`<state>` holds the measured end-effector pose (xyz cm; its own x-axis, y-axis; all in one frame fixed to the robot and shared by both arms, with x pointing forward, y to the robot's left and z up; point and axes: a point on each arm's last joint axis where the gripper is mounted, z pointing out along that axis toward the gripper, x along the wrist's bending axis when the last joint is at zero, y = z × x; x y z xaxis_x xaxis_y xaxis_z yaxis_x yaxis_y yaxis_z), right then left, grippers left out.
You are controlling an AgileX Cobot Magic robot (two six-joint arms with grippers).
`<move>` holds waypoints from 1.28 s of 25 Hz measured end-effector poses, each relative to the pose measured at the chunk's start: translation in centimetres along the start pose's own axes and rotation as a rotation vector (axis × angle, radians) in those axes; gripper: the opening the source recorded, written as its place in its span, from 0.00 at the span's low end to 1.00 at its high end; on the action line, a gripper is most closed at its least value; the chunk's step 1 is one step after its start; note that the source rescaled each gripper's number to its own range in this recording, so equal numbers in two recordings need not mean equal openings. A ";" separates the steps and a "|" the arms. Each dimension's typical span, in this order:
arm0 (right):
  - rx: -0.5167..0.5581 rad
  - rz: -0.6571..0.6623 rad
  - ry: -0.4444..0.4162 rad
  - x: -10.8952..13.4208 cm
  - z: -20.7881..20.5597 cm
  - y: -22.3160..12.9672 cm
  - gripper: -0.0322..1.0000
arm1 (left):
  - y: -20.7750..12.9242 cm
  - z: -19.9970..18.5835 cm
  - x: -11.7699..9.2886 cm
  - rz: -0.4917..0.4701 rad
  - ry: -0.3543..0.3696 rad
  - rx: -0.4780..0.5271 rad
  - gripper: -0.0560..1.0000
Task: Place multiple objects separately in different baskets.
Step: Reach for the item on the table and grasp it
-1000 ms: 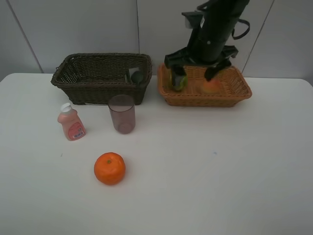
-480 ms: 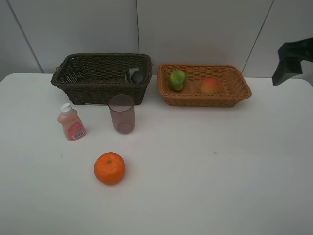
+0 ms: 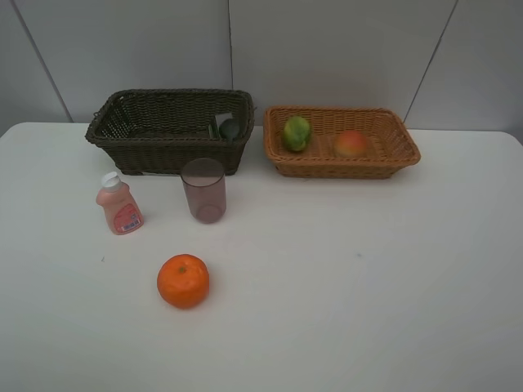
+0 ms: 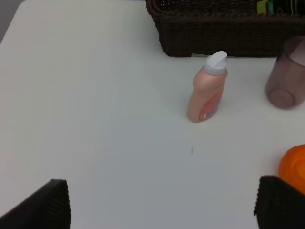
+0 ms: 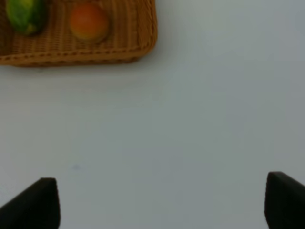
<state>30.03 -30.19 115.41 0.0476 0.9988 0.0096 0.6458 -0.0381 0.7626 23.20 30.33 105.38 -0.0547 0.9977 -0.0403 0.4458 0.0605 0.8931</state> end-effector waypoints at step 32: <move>-0.256 -0.072 0.082 -0.3 0.7 -11.8 0.88 | 0.0 0.0 0.0 0.000 0.000 0.000 1.00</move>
<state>22.95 -30.05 105.96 -0.0597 0.9982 -0.0059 0.4316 0.0311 0.9015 23.20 30.33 105.38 -0.0547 0.9977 -0.0403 0.4458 0.0605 0.8931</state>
